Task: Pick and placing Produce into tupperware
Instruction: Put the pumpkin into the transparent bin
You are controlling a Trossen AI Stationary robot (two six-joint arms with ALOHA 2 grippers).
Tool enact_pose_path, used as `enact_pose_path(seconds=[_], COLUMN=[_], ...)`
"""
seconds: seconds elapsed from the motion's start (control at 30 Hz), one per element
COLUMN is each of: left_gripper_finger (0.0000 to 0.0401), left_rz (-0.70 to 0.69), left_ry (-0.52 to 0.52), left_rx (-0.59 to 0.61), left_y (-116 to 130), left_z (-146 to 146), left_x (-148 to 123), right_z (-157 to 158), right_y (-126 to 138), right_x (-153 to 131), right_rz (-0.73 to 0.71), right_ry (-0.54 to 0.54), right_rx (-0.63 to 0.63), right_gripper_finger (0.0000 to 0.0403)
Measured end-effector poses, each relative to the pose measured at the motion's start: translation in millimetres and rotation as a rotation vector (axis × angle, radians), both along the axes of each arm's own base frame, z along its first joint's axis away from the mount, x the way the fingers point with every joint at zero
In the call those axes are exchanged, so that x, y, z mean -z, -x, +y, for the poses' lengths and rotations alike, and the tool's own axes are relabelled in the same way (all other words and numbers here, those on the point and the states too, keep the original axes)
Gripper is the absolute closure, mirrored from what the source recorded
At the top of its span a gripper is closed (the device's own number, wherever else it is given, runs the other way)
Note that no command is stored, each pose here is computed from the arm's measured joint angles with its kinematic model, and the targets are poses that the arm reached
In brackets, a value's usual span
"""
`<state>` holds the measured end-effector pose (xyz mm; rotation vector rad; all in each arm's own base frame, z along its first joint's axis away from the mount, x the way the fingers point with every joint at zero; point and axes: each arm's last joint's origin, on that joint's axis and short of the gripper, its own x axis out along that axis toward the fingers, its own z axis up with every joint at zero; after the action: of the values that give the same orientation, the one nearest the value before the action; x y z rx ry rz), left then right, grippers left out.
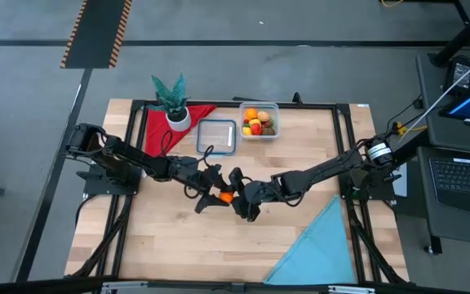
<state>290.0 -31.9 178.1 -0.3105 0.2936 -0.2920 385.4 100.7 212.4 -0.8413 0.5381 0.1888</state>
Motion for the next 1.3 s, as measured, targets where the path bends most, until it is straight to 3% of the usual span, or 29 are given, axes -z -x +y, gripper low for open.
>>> enact_pose_path(seconds=[0.17, 0.4, 0.8, 1.0, 1.3], left_gripper_finger=[0.0158, 0.0133, 0.0139, 0.0139, 0.0139], left_rz=[-0.002, -0.027, -0.049, 0.008, -0.12], left_ry=[-0.005, -0.06, -0.104, -0.15, -0.274], left_rx=[-0.007, -0.027, -0.008, -0.049, -0.186], left_y=[-0.1, -0.6, 1.5, 20.5, 66.3], left_z=[0.2, 1.6, 1.5, 2.7, -8.0], left_x=[0.0, -0.8, -5.4, -23.9, -44.5], right_z=[-0.1, -2.0, -2.9, -7.0, -20.1], right_y=[0.2, 0.2, 1.7, 14.0, 57.8], right_x=[0.3, -0.1, -5.8, -22.5, -33.7], right_rz=[0.002, -0.019, -0.039, -0.078, -0.199], right_ry=[-0.001, -0.099, -0.175, -0.196, -0.361], right_rx=[0.005, 0.131, 0.206, 0.28, 0.339], right_gripper_finger=[0.0227, 0.023, 0.0231, 0.0231, 0.0231])
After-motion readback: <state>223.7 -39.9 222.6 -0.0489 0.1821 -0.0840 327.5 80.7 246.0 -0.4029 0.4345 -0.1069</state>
